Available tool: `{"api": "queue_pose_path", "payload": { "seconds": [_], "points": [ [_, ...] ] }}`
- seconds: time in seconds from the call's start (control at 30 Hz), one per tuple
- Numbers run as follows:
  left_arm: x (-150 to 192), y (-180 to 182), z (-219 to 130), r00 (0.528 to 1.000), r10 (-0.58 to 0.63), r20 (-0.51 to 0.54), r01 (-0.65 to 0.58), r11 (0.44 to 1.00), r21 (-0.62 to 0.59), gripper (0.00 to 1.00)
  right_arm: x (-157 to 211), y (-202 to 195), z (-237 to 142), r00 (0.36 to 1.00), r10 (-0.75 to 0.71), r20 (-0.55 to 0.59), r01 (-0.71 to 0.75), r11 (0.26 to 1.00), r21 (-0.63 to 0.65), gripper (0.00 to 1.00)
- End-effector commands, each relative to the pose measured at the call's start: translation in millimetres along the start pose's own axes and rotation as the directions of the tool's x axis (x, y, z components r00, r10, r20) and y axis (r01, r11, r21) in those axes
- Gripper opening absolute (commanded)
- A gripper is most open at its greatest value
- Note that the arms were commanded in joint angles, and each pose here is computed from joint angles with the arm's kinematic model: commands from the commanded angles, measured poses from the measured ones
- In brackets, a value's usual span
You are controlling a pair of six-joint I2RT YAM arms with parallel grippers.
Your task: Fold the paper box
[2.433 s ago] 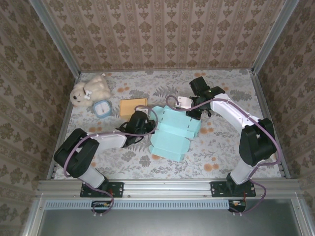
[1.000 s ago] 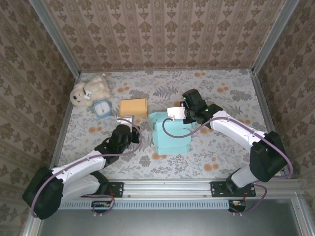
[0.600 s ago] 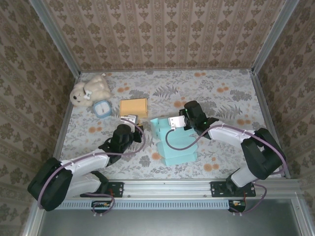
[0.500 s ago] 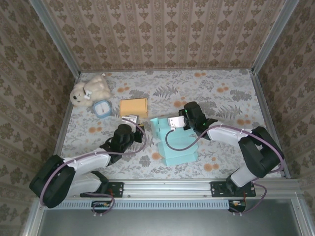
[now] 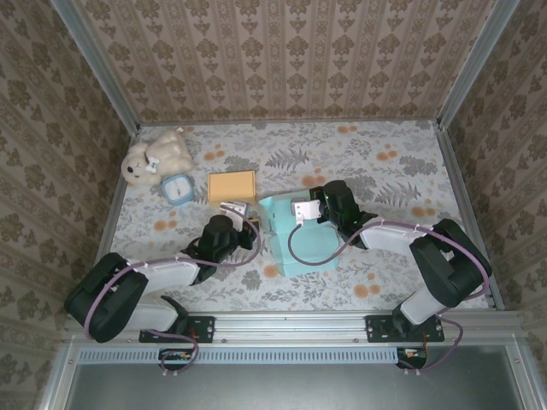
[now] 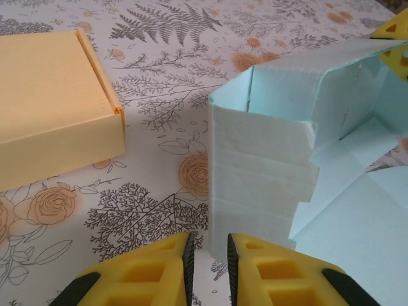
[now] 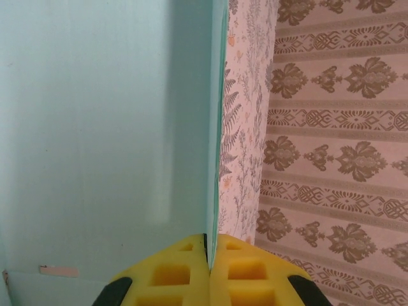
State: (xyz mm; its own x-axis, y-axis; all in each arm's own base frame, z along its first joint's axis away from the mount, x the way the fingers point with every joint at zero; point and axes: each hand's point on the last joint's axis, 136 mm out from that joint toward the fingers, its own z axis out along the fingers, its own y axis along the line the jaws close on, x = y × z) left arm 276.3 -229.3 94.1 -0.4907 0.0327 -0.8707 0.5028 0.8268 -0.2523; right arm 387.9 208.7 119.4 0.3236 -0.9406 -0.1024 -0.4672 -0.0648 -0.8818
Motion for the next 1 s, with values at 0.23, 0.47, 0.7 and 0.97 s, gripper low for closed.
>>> {"api": "queue_pose_path", "payload": {
  "seconds": [0.23,0.47,0.7,0.97],
  "points": [
    [-14.0,-8.9,4.6,0.998,0.051,0.046,-0.053,0.998,0.046,0.23,-9.9,-3.5,-4.9,1.0,-0.003,0.022,0.002,0.999,0.032,0.0],
    [-8.4,-11.2,9.6,0.998,0.056,0.041,-0.059,0.996,0.069,0.22,-16.8,-5.1,-4.1,1.0,-0.026,0.016,0.023,0.991,0.131,0.0],
    [-6.0,-15.7,9.1,0.998,0.059,0.038,-0.062,0.993,0.098,0.22,-19.9,-4.7,-4.0,0.999,-0.035,0.003,0.034,0.977,0.211,0.0],
    [-4.9,-19.8,9.4,0.998,0.053,0.04,-0.058,0.991,0.123,0.21,-20.7,-1.3,-5.6,1.0,-0.018,0.005,0.016,0.974,0.224,0.0]
  ]
}}
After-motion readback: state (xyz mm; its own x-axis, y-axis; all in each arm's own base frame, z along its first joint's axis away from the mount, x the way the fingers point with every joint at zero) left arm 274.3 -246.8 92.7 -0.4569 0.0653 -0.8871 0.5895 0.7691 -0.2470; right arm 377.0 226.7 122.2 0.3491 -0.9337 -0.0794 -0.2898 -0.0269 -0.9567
